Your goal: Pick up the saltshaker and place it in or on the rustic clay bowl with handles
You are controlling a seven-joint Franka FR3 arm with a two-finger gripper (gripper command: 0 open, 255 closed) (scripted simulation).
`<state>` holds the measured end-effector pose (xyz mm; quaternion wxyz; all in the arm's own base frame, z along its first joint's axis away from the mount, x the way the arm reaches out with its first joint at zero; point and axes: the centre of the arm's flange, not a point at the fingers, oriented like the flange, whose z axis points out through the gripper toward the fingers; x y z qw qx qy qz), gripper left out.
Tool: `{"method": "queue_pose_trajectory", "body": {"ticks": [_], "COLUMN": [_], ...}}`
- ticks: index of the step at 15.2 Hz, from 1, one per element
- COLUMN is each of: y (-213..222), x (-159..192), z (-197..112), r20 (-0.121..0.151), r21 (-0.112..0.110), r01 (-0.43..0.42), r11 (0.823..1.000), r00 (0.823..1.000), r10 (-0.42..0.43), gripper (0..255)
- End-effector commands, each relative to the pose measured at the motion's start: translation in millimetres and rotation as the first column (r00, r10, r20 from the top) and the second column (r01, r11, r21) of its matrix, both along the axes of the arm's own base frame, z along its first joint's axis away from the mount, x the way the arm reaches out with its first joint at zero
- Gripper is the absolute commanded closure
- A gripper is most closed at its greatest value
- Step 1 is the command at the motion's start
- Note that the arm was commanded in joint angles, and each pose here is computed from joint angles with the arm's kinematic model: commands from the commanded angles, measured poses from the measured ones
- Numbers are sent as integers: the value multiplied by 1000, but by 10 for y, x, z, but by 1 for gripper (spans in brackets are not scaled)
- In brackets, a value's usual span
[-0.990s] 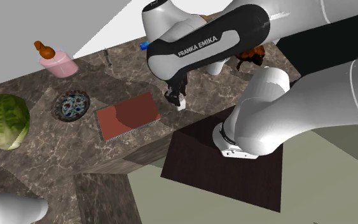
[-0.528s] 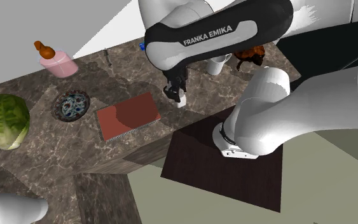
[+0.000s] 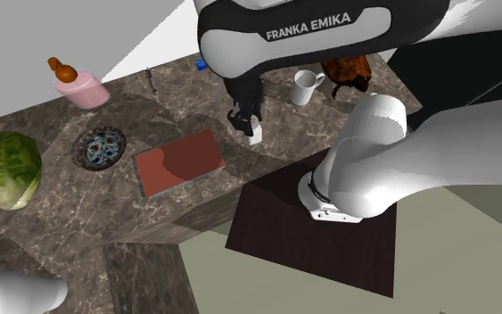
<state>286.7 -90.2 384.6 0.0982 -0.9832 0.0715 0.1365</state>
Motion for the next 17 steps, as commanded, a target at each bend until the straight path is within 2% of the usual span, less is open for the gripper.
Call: {"method": "queue_pose_trajectory", "body": {"ticks": [1,2,17], "y": [5,5,-1971], "x": [0,0,51], "z": [114,140,244], "r20": [0,0,0], "r21": [0,0,0], "r01": [0,0,0], "r11": [1000,1000,1000], "r00": [1000,1000,1000], "r10": [0,0,0], "gripper": [255,255,255]}}
